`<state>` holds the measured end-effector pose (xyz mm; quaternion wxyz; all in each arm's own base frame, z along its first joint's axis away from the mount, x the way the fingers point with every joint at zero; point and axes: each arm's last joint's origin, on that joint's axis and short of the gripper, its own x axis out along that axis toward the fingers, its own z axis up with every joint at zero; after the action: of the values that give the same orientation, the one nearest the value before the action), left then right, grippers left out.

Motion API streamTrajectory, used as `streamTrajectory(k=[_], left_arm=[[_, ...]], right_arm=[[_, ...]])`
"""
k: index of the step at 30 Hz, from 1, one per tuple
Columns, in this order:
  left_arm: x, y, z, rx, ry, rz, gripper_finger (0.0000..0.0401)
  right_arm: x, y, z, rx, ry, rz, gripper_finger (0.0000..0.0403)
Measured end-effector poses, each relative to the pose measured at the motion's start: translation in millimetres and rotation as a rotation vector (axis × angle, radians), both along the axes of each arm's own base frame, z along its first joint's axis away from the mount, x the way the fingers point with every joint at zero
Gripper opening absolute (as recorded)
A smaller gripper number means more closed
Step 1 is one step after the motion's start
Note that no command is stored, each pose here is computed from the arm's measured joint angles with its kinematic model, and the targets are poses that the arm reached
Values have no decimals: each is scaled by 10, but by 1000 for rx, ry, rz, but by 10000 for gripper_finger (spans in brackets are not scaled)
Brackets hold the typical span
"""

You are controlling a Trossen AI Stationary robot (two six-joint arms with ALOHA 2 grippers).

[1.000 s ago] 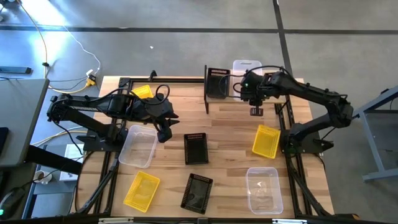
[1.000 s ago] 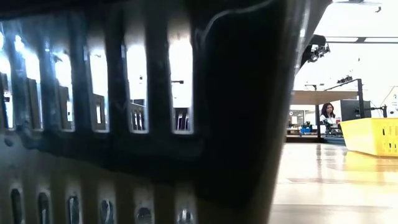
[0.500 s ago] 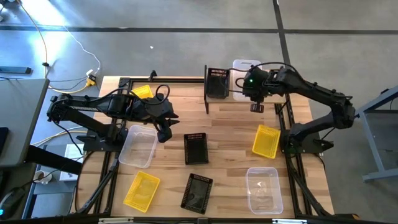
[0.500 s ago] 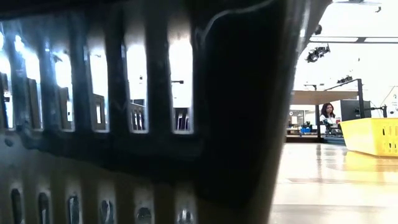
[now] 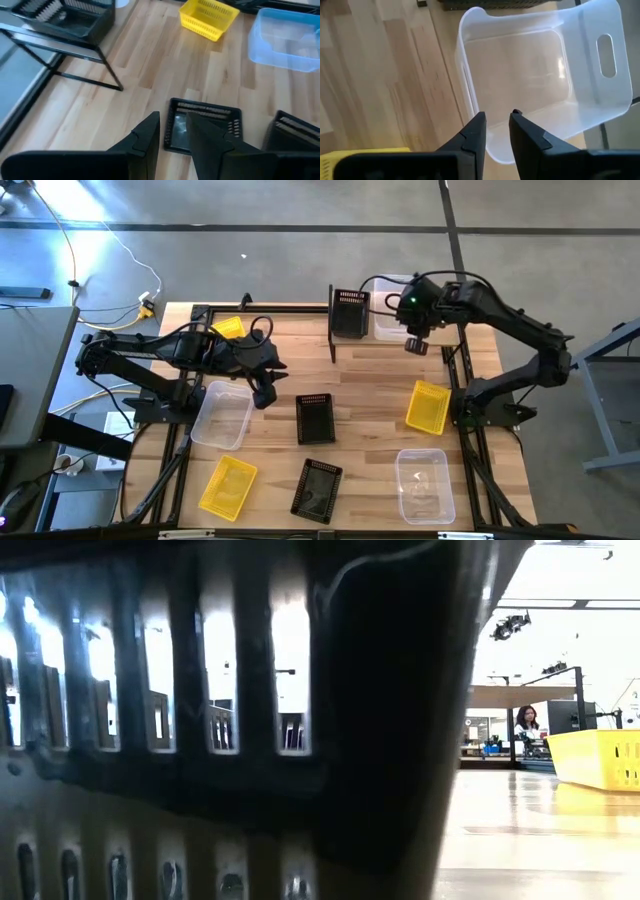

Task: Stack baskets on shelf by color
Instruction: Put the top right transparent bin on the shelf, then put the top left yellow bin on the shelf

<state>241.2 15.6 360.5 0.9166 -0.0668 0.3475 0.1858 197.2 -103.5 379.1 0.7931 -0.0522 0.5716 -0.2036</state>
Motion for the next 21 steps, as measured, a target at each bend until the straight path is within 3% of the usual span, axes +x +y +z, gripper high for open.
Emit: streamTrajectory(k=[8,21], left_arm=[[-125,190,-72,35,80,295,86],[-508,824,-179,-122,161,834,86]], right_arm=[[29,152,143,96,-107,-41,73],[131,402,132,157,-151,-37,73]])
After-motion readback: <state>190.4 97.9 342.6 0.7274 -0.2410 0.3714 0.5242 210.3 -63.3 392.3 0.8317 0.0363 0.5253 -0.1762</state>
